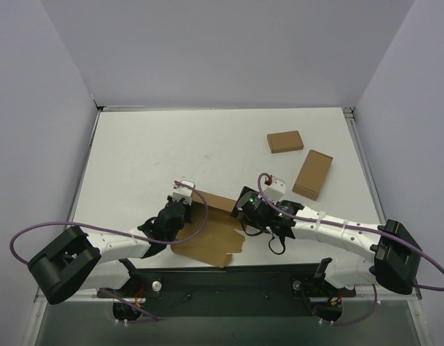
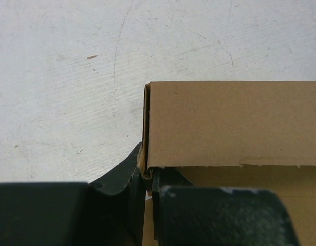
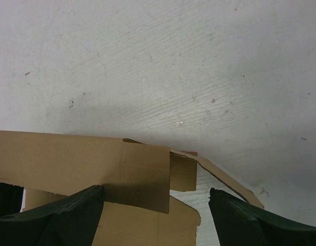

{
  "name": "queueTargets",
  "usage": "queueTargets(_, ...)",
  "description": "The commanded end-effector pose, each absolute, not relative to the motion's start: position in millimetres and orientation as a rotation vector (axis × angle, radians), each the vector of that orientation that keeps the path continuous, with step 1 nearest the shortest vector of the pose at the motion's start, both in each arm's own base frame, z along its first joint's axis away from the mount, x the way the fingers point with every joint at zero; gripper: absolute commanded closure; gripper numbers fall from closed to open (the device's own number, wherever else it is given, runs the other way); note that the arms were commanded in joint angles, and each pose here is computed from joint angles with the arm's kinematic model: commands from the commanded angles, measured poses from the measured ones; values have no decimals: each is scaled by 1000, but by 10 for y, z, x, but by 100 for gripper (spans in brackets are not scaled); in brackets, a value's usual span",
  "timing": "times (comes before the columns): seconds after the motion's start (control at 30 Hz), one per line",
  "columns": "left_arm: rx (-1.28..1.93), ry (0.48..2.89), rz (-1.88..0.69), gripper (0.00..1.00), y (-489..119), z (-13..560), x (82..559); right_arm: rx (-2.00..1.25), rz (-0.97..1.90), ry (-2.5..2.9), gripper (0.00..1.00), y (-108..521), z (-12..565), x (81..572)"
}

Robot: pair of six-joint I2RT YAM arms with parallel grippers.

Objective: Fold the paper box

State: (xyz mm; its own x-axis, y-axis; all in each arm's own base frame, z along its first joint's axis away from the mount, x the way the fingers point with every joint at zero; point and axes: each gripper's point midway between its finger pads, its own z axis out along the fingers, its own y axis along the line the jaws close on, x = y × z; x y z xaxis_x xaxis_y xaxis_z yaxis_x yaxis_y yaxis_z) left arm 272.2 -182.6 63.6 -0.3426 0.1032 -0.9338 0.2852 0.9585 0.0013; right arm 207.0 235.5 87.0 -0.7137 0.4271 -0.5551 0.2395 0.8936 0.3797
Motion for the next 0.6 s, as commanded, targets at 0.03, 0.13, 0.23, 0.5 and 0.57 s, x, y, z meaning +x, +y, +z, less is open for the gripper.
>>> queueTargets(0.03,262,1844,-279,99,-2013,876,2801,513,332,2294,15,2100,950,2251)
queueTargets(0.13,299,1826,-309,100,-2075,886,2787,484,351,2236,15,2032,1040,2428)
queueTargets(0.23,351,1809,-349,100,-2173,895,2749,441,372,2209,15,2009,1099,2573)
queueTargets(0.5,382,1803,-339,100,-2236,886,2726,343,471,2201,16,2191,1143,2691)
queueTargets(0.57,355,1822,-303,100,-2185,870,2752,362,493,2210,18,2211,1139,2646)
